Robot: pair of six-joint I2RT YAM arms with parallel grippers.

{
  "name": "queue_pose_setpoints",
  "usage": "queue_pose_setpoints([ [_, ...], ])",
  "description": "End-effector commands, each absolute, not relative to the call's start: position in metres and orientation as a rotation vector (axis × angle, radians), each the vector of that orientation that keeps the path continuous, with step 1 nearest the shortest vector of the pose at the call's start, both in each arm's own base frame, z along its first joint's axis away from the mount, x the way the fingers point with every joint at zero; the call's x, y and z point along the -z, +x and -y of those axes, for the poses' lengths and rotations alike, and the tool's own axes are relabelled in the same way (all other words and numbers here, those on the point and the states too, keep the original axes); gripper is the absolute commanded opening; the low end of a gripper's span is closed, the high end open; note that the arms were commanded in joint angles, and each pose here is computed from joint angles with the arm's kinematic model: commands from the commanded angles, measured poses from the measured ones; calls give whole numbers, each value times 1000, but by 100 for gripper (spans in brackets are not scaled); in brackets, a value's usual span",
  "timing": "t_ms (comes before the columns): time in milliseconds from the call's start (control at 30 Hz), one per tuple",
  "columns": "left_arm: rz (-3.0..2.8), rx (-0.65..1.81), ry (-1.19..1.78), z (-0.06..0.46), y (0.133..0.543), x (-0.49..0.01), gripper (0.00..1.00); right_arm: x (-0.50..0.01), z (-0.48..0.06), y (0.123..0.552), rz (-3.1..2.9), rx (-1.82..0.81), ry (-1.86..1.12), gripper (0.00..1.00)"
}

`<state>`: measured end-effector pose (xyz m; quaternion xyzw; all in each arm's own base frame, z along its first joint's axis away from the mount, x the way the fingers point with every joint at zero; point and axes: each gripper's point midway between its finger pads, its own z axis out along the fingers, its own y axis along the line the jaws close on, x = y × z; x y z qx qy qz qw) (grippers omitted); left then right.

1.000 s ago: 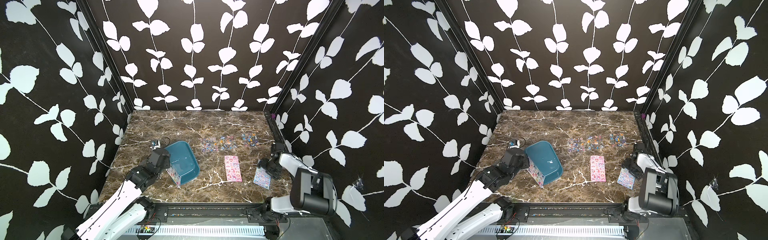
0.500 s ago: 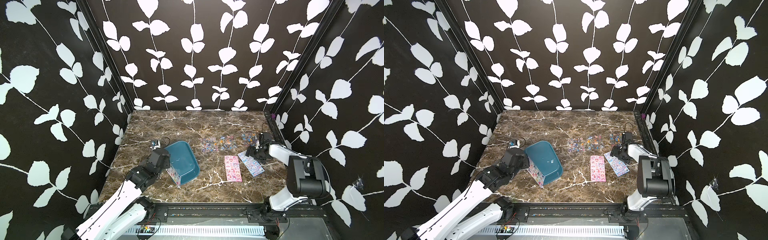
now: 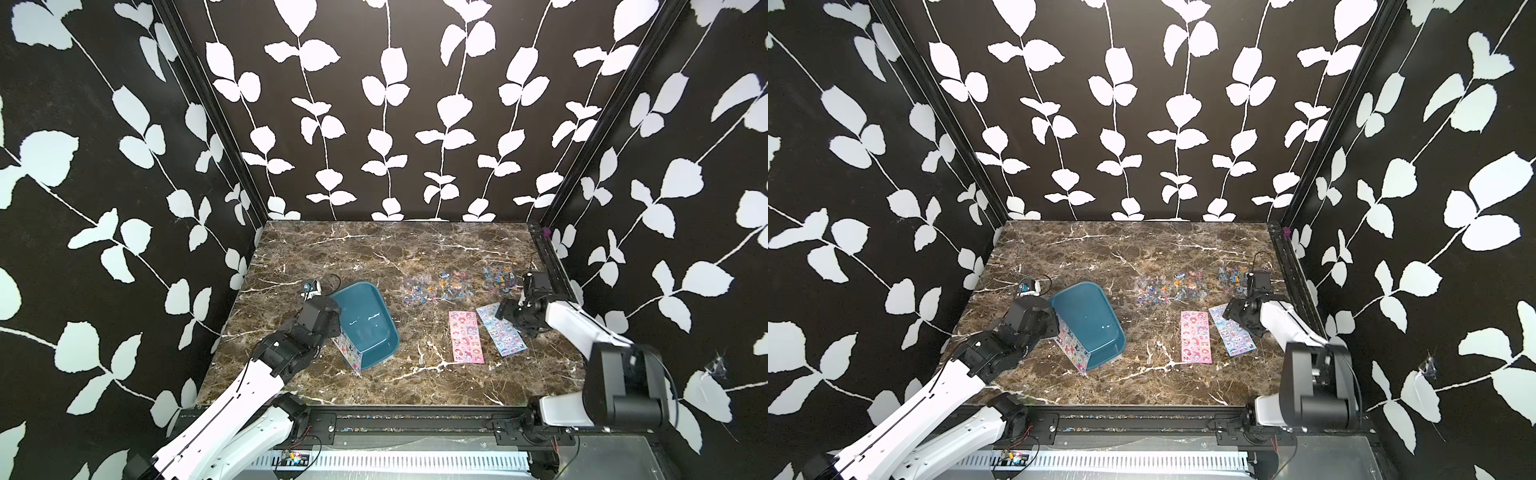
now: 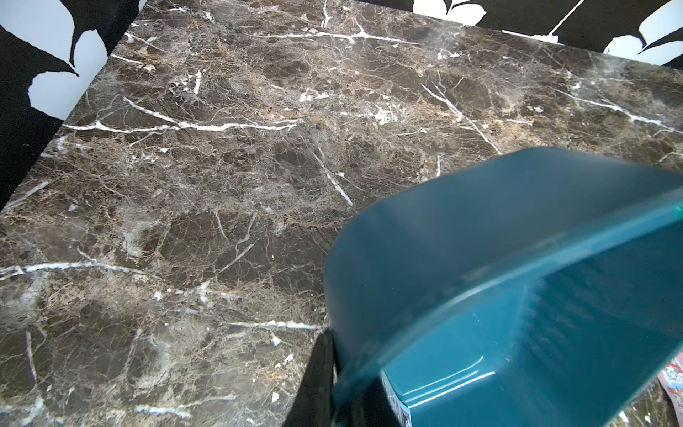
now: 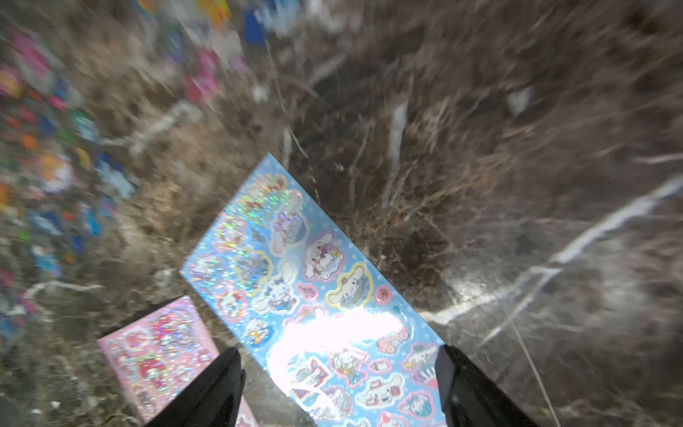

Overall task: Take the stickers out of the storage box
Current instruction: Adjust the sticker at the center of the board.

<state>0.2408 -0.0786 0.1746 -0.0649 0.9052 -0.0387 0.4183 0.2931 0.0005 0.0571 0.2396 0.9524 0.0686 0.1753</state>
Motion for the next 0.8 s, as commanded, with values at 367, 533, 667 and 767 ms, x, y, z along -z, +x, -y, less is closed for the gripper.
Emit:
queue_pose_setpoints([
  [367,-2223,215,-153,96,250,-182,0,-247,-169,270,-2105,-898,-12,69],
  [533,-2244,209,-193,96,252,-178,0,-244,-285,199,-2056,-1055,-435,60],
  [667,-2281,175,-241,94,253,-174,0,-213,-360,152,-2040,-1035,-738,55],
  [767,-2300,158,-263,93,253,-172,0,-190,-404,131,-2023,-1014,-874,53],
])
